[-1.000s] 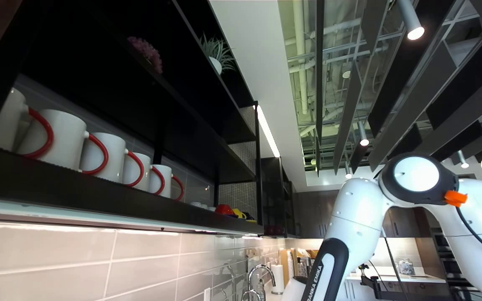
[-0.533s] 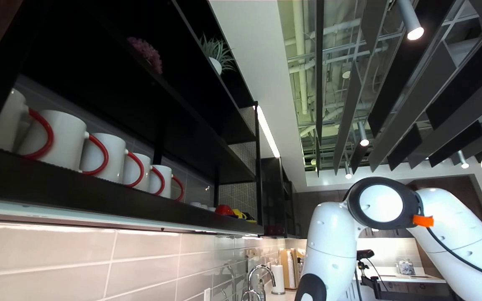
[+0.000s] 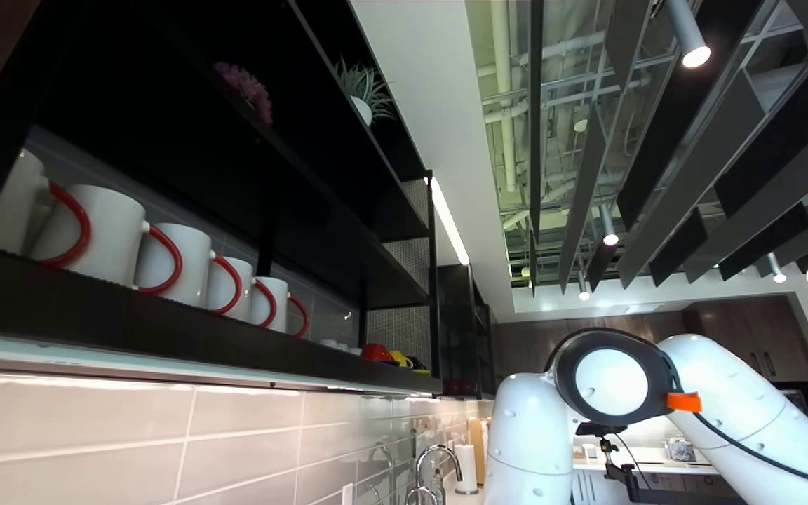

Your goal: Put the cup on top of the counter

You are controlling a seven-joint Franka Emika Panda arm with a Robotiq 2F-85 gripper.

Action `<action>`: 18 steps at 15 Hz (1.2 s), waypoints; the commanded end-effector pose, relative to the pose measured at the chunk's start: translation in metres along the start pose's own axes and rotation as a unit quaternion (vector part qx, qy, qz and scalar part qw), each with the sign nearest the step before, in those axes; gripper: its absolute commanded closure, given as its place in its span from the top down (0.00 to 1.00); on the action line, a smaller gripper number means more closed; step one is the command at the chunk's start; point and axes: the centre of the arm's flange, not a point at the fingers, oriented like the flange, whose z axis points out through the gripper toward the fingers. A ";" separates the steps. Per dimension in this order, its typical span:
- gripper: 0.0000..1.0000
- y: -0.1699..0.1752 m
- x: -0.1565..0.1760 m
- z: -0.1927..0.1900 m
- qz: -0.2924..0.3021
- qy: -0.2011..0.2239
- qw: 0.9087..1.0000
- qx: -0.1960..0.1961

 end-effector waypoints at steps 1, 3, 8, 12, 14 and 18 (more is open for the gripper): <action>0.39 -0.005 -0.005 0.024 0.011 0.022 1.000 0.016; 0.39 -0.005 -0.009 0.030 0.012 0.028 0.999 0.018; 0.39 0.004 -0.017 0.041 0.017 0.048 0.999 0.006; 0.39 0.009 -0.022 0.047 0.019 0.056 0.998 0.000; 0.39 0.010 -0.024 0.049 0.020 0.045 0.999 0.005; 0.39 0.011 -0.025 0.050 0.021 0.046 0.999 0.002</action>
